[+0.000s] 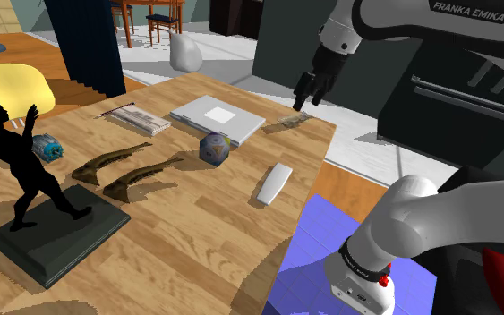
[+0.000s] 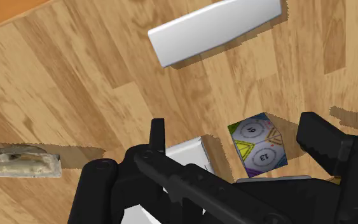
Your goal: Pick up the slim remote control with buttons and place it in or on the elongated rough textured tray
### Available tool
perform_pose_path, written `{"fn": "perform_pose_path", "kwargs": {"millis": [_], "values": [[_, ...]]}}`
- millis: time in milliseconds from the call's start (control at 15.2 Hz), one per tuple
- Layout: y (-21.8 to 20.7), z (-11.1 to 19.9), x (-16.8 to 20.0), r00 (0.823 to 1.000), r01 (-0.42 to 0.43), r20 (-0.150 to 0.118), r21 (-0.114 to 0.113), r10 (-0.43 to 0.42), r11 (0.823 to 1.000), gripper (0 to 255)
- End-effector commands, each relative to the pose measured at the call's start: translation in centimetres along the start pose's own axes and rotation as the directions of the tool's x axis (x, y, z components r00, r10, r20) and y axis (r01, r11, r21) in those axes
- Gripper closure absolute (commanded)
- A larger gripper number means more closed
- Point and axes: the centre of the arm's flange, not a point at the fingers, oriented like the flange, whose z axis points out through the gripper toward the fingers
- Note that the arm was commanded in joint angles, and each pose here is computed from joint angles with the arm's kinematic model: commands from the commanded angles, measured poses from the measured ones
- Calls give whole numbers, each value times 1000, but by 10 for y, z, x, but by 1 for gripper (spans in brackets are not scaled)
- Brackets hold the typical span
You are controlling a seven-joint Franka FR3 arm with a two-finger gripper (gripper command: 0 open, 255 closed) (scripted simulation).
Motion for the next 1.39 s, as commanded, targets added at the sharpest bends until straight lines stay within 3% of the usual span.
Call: {"fn": "perform_pose_path", "kwargs": {"millis": [0, 198, 330, 462, 594, 792, 990, 1188, 1320], "values": [[0, 0, 0, 1000, 0, 0, 0, 0, 1000, 0], [-8, 38, -7, 979, -202, 10, -17, 202, 979, 0], [-13, 64, -11, 943, -332, 15, -30, 333, 943, 0], [-19, 89, -15, 889, -456, 18, -43, 457, 889, 0], [-25, 115, -18, 819, -572, 19, -56, 573, 819, 0], [-34, 153, -22, 686, -724, 17, -76, 727, 685, 0], [-43, 191, -24, 525, -847, 12, -95, 851, 524, 0], [-52, 230, -24, 342, -933, 3, -112, 940, 341, 0], [-52, 240, -25, 342, -933, 3, -112, 940, 341, 0]]}}
